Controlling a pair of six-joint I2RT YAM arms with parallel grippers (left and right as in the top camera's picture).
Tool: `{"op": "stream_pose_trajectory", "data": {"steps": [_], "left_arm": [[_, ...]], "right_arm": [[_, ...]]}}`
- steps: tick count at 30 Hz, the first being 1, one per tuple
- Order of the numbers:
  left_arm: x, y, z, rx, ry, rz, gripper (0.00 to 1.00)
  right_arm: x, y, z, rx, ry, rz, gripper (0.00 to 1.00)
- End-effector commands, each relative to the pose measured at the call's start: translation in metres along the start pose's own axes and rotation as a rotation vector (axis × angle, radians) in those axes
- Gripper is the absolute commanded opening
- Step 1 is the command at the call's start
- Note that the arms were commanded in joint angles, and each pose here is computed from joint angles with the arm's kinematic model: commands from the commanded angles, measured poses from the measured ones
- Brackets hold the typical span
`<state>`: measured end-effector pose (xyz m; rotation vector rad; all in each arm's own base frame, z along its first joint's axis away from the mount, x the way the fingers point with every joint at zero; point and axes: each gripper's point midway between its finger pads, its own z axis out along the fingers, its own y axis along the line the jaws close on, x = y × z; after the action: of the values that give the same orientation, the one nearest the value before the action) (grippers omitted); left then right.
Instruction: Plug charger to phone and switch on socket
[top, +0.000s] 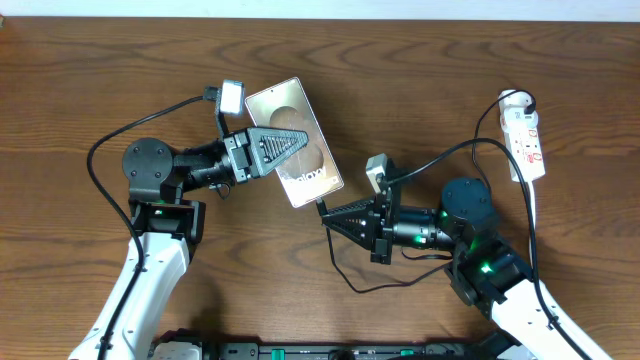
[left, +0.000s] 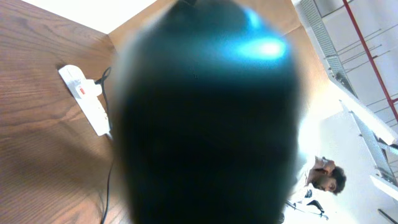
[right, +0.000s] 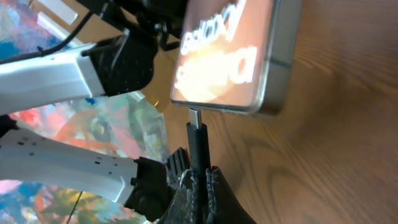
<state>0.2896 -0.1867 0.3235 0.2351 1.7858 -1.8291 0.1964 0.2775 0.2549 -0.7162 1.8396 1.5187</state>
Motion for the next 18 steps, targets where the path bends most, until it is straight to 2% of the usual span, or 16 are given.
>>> {"op": "stream_pose_trajectory", "data": {"steps": [1, 5, 18], "left_arm": [[-0.001, -0.012, 0.001, 0.021, 0.014, 0.052, 0.07], [0.007, -0.013, 0.001, 0.029, 0.059, 0.063, 0.07], [0.008, -0.012, 0.001, 0.029, 0.062, 0.078, 0.07]], "right_arm": [[0.007, -0.013, 0.001, 0.064, 0.015, 0.02, 0.01], [0.016, -0.018, 0.0, 0.084, 0.047, 0.037, 0.01], [0.01, 0.0, 0.0, 0.02, 0.078, 0.031, 0.01]]}}
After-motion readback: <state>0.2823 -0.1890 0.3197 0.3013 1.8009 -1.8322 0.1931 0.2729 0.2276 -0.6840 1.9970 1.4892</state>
